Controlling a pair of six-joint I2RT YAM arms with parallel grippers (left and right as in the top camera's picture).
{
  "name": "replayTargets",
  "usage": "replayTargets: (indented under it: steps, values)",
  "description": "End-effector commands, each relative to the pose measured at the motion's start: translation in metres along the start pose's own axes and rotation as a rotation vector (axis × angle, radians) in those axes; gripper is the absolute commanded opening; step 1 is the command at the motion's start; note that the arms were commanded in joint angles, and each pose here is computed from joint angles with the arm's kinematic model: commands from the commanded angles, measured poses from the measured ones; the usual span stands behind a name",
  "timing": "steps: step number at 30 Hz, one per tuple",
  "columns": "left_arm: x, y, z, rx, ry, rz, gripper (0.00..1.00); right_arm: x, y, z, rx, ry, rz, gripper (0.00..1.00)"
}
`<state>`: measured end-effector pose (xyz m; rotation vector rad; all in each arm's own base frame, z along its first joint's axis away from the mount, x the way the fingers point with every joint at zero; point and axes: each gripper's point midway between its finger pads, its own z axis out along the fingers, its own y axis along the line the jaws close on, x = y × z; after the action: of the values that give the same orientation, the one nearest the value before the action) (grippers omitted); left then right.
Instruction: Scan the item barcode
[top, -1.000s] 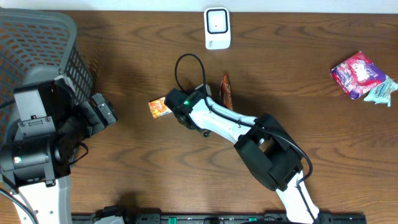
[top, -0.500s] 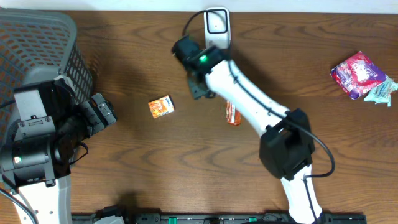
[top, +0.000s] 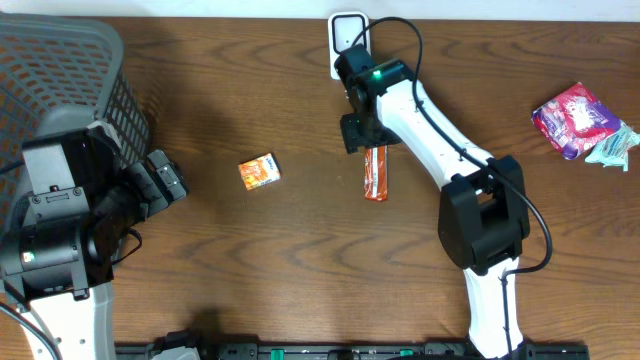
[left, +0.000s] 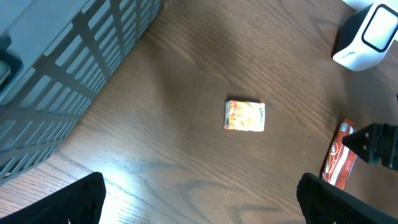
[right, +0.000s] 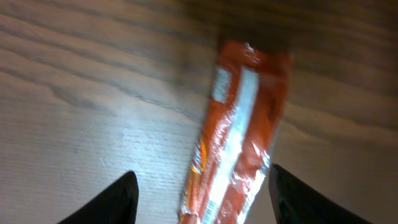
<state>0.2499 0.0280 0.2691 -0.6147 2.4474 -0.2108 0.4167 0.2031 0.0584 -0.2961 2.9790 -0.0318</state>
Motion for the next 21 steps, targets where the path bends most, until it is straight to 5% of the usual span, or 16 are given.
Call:
replayTargets:
  steps: [1, 9, 21]
  values:
    - [-0.003, 0.001, -0.002, -0.004, -0.012, -0.006, 0.98, -0.003, 0.012, 0.005, -0.023, -0.031, -0.030, 0.61]
    - [-0.003, 0.001, -0.002, -0.004, -0.012, -0.006, 0.98, -0.012, 0.002, 0.025, 0.071, -0.117, 0.078, 0.58]
    - [-0.003, 0.001, -0.002, -0.004, -0.012, -0.006, 0.98, 0.017, -0.023, 0.061, 0.136, -0.054, 0.094, 0.53]
